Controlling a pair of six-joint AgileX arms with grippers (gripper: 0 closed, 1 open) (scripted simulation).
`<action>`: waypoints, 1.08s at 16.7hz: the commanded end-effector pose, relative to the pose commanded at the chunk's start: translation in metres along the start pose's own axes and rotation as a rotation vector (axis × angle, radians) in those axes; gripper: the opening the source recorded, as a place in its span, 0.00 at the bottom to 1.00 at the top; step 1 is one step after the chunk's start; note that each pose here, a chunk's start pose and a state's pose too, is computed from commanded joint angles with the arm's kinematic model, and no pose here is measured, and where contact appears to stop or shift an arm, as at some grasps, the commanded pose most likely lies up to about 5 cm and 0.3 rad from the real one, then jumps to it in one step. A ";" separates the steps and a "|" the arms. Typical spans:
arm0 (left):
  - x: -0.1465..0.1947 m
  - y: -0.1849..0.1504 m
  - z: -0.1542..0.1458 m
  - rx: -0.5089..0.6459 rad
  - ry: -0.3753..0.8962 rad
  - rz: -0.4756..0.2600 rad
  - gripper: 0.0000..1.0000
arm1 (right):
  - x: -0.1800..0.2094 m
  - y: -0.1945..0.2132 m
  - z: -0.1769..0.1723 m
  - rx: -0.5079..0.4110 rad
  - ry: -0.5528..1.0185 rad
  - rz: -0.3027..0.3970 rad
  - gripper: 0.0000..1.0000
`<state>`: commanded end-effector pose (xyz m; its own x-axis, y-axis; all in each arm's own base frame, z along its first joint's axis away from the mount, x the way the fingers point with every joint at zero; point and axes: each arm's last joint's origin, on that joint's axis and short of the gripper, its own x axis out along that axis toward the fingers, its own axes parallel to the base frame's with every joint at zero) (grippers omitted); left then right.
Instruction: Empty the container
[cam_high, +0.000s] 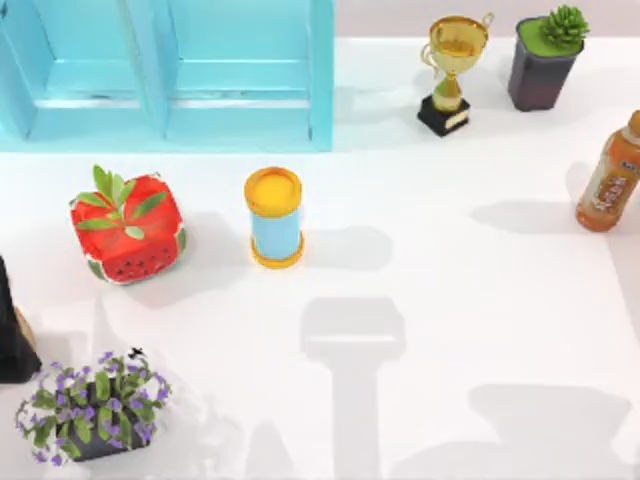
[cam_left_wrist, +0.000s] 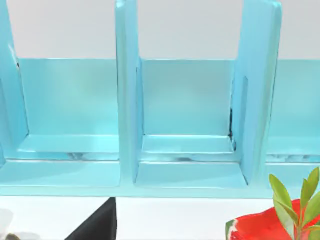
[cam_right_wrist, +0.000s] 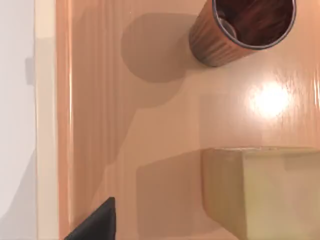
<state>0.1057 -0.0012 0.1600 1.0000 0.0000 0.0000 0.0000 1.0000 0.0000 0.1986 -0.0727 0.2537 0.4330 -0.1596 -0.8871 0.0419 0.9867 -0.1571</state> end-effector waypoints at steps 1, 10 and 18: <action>0.000 0.000 0.000 0.000 0.000 0.000 1.00 | 0.006 -0.009 0.009 -0.002 0.081 0.020 1.00; 0.000 0.000 0.000 0.000 0.000 0.000 1.00 | 0.046 -0.063 0.045 -0.001 0.450 0.167 1.00; 0.000 0.000 0.000 0.000 0.000 0.000 1.00 | 0.065 -0.060 0.038 0.000 0.455 0.170 1.00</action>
<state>0.1057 -0.0012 0.1600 1.0000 0.0000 0.0000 0.0000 1.0000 0.0000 0.2586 -0.1411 0.2218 -0.0038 0.0065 -1.0000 0.0043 1.0000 0.0065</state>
